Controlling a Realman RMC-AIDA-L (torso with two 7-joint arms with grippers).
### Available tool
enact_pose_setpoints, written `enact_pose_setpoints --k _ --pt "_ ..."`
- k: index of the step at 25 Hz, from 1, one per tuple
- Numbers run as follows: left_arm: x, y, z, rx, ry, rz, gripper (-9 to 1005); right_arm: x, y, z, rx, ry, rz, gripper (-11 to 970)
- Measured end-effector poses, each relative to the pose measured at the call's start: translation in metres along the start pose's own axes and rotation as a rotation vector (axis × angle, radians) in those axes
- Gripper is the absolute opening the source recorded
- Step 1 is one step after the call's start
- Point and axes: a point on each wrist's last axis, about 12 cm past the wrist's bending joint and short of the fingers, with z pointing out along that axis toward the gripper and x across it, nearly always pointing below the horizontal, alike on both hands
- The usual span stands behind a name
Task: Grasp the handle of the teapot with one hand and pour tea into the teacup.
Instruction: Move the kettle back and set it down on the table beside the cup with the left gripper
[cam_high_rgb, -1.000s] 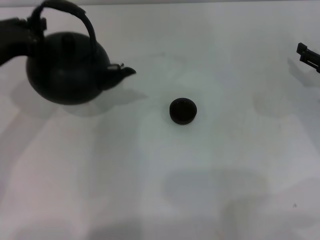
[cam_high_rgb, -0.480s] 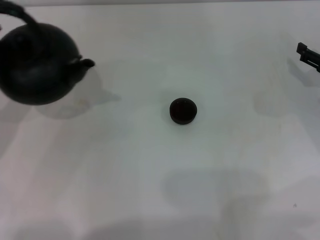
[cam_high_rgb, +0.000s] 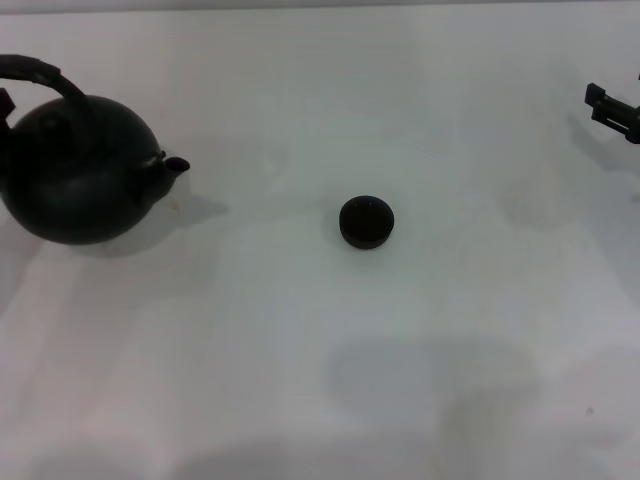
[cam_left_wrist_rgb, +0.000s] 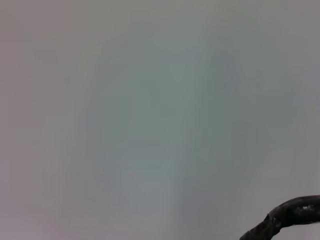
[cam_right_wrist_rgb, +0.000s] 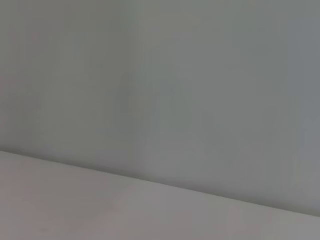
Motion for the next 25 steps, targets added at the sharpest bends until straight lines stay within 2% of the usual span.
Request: enact_pose_setpoints --k 11,25 --pt "0.019 0.000 0.010 -0.003 0.049 0.029 104 0.000 0.000 0.000 0.002 0.001 0.000 858" --pt "0.026 0.000 0.014 -0.007 0.066 0.007 104 -0.002 0.003 0.005 -0.004 -0.002 0.000 858"
